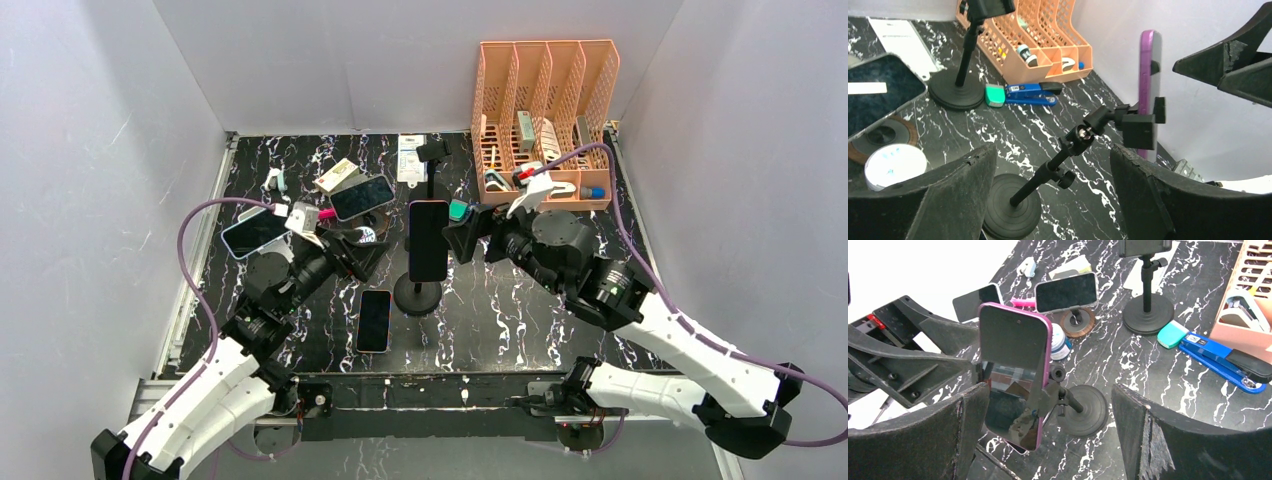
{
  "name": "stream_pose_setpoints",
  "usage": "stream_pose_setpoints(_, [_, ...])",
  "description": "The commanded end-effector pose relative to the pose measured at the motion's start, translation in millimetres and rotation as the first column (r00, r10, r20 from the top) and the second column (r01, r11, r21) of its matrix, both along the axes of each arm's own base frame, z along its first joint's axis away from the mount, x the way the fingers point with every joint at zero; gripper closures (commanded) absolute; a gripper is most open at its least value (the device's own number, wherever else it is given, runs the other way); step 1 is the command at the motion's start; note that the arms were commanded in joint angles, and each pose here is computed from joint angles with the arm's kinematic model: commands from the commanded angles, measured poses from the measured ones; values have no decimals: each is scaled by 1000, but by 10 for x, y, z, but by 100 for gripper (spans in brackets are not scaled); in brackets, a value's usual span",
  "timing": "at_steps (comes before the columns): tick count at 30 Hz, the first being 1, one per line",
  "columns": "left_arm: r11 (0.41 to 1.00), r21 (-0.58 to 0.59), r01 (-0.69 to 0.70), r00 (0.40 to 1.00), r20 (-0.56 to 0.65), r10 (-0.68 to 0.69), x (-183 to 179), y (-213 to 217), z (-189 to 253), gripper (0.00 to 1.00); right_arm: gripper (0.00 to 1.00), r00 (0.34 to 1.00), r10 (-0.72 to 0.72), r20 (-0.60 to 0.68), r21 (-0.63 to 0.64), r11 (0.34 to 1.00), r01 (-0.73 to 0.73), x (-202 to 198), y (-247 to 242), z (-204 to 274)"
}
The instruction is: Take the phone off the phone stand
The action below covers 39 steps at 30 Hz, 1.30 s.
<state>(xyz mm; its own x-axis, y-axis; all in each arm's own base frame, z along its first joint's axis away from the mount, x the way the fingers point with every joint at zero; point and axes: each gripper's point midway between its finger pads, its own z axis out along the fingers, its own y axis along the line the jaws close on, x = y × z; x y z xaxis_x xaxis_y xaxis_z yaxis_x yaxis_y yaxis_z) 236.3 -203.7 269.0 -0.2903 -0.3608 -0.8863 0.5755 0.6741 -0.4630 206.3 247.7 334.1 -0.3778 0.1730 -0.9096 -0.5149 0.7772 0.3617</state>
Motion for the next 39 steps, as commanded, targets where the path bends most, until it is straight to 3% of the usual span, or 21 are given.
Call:
stream_pose_setpoints(1, [998, -53, 28, 991, 131, -21, -80, 14, 358, 19, 1, 998, 23, 52, 82, 996, -28, -25, 43, 525])
stream_pose_setpoints(7, [999, -47, 7, 993, 114, -2, -62, 44, 279, 19, 1, 996, -24, -87, -61, 998, 19, 80, 130, 390])
stream_pose_setpoints(13, [999, -33, -14, 994, 110, 18, -34, 72, 214, 19, 1, 984, -86, -154, -112, 991, 69, 141, 137, 296])
stream_pose_setpoints(22, [1000, -22, 7, 994, 112, -4, -43, 36, 158, 19, 1, 985, -111, -135, -138, 986, 92, 108, 241, 430])
stream_pose_setpoints(39, [999, -19, 36, 991, 129, -33, -82, 4, 167, 20, 2, 977, -157, -144, -282, 953, 112, 136, 524, 240])
